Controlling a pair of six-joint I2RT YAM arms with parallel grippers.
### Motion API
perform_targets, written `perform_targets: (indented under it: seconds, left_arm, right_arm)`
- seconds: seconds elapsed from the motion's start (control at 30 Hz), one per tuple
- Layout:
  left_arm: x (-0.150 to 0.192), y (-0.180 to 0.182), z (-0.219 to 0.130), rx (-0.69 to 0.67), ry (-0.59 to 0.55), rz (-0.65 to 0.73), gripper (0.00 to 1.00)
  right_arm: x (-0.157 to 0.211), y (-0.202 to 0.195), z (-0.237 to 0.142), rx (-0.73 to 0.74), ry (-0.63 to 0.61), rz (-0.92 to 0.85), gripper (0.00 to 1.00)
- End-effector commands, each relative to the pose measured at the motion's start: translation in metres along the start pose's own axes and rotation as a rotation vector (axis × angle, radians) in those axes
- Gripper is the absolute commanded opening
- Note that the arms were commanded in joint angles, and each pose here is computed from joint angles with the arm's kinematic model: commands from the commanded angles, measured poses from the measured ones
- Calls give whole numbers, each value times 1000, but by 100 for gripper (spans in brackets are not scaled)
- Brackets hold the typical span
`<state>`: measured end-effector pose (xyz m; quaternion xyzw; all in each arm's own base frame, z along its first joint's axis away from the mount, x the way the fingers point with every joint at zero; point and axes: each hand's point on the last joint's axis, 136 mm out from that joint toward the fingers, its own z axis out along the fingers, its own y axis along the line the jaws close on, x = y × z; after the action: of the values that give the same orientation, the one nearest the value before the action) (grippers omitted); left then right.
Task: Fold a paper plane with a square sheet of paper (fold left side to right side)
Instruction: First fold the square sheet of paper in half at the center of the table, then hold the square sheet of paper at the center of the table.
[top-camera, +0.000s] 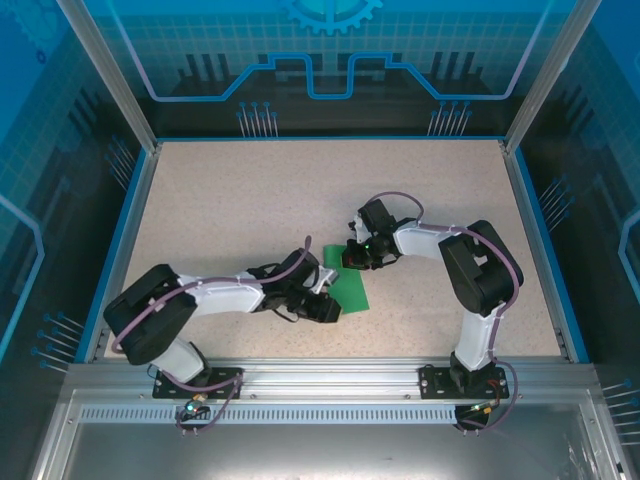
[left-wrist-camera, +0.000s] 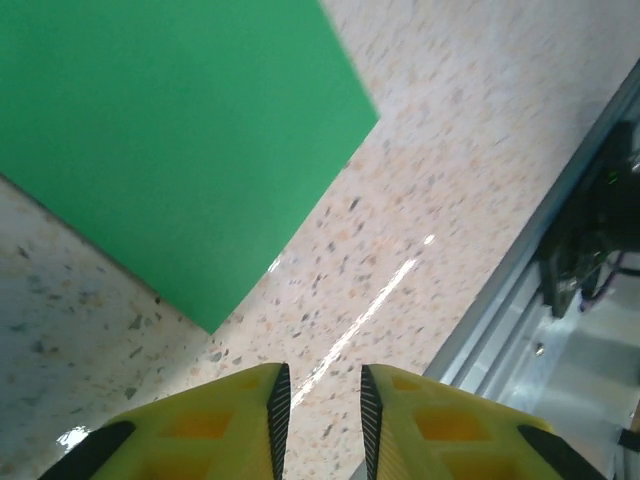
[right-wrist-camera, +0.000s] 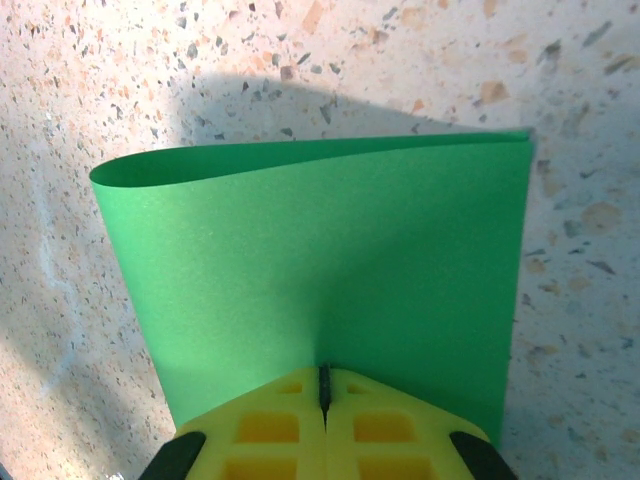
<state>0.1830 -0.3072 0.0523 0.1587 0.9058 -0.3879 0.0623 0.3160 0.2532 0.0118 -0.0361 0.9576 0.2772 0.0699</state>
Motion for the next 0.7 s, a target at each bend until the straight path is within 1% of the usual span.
perform_targets:
  seconds: [0.0, 0.13, 0.27, 0.5, 0.67]
  left_arm:
    - [-32, -7, -19, 24, -71, -28, 29]
    - [-59, 0, -15, 0, -100, -33, 29]
    - [-70, 11, 2, -33, -86, -40, 28]
    - [-63, 36, 26, -64, -50, -100, 28]
    - [-50, 53, 34, -99, -28, -146, 27]
  right_arm:
    - [21, -26, 4, 104, 47, 40, 3]
    - [19, -21, 2, 91, 40, 32, 4]
    - [18, -18, 0, 84, 36, 27, 4]
    - [10, 0, -6, 14, -4, -2, 5]
    - [-5, 26, -26, -66, -79, -46, 9]
